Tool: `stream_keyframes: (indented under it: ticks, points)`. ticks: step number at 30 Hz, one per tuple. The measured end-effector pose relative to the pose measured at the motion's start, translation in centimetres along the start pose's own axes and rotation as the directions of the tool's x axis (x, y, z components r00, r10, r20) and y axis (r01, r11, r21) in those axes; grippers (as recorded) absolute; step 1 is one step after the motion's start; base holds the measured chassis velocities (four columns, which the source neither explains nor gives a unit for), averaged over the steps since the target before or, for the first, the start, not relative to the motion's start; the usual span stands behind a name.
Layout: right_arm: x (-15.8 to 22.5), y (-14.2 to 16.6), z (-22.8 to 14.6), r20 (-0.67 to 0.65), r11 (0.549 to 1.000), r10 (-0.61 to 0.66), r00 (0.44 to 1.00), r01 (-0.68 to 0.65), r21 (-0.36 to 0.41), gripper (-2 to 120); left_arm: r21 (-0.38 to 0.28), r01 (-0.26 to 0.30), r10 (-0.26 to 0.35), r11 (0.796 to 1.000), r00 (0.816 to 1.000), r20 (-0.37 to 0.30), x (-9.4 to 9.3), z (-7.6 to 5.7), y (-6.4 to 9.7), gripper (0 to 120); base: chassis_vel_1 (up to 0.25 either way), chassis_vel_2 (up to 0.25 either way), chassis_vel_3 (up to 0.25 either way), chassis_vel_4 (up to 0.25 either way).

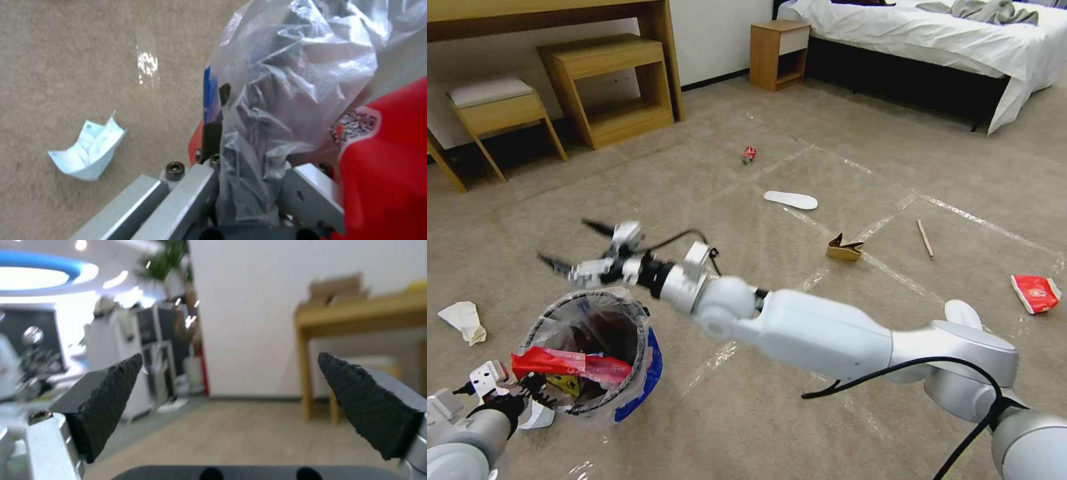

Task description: Pick up the trash bin and place the garbage on the floor into it.

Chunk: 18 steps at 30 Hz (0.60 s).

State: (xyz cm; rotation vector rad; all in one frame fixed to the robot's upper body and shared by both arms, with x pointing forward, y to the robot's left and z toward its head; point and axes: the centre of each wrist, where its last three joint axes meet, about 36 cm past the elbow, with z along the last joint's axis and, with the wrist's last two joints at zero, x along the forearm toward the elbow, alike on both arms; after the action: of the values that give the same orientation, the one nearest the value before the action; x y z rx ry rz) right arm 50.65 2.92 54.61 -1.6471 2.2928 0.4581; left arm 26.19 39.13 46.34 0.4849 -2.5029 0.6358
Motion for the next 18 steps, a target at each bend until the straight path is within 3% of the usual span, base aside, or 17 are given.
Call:
stream_keyframes:
  ticks: [2,4,6,8,10,12,14,16,18]
  points:
    - [0.7,-2.4,-3.5,0.083,0.997,0.056,0.995,-0.06,0.042,100,-0.008,-0.005,0.005,1.0,1.0,0.01,0.0,-0.2,0.1,1,0.0,0.0,0.0,0.0]
    - [1.2,-3.1,-4.6,0.107,0.995,0.076,0.991,-0.082,0.057,100,-0.01,-0.008,0.008,1.0,1.0,0.014,0.0,-0.2,0.1,1,0.0,0.0,0.0,0.0]
    - [4.1,-5.6,-8.0,0.175,0.98,0.145,0.974,-0.166,0.111,100,-0.018,-0.013,0.013,1.0,0.999,0.033,0.1,-0.4,0.2,1,0.0,0.0,0.0,0.0]
    - [5.4,-6.4,-9.1,0.19,0.971,0.173,0.966,-0.199,0.131,100,-0.02,-0.015,0.016,1.0,0.999,0.039,0.1,-0.4,0.2,1,0.0,0.0,0.0,0.0]
    - [10.8,-8.2,-12.4,0.247,0.919,0.295,0.923,-0.344,0.19,100,-0.026,-0.027,0.029,0.999,0.998,0.059,0.4,-0.6,0.0,1,0.0,0.0,0.0,0.0]
    - [12.1,-8.3,-13.0,0.259,0.906,0.32,0.911,-0.374,0.199,100,-0.027,-0.031,0.032,0.999,0.997,0.063,0.5,-0.7,-0.1,1,0.0,0.0,0.0,0.0]
    - [17.6,-8.5,-14.7,0.31,0.83,0.429,0.848,-0.506,0.235,100,-0.032,-0.038,0.04,0.999,0.996,0.078,0.7,-0.9,-0.2,1,0.0,0.0,0.0,0.0]
    - [18.6,-8.5,-15.2,0.324,0.811,0.448,0.833,-0.531,0.244,100,-0.033,-0.038,0.04,0.999,0.996,0.08,0.8,-1.0,-0.2,1,0.0,0.0,0.0,0.0]
    - [22.2,-8.5,-16.9,0.393,0.737,0.497,0.773,-0.616,0.278,100,-0.031,-0.024,0.027,0.999,0.995,0.097,1.4,-0.9,0.3,1,0.0,0.0,0.0,0.0]
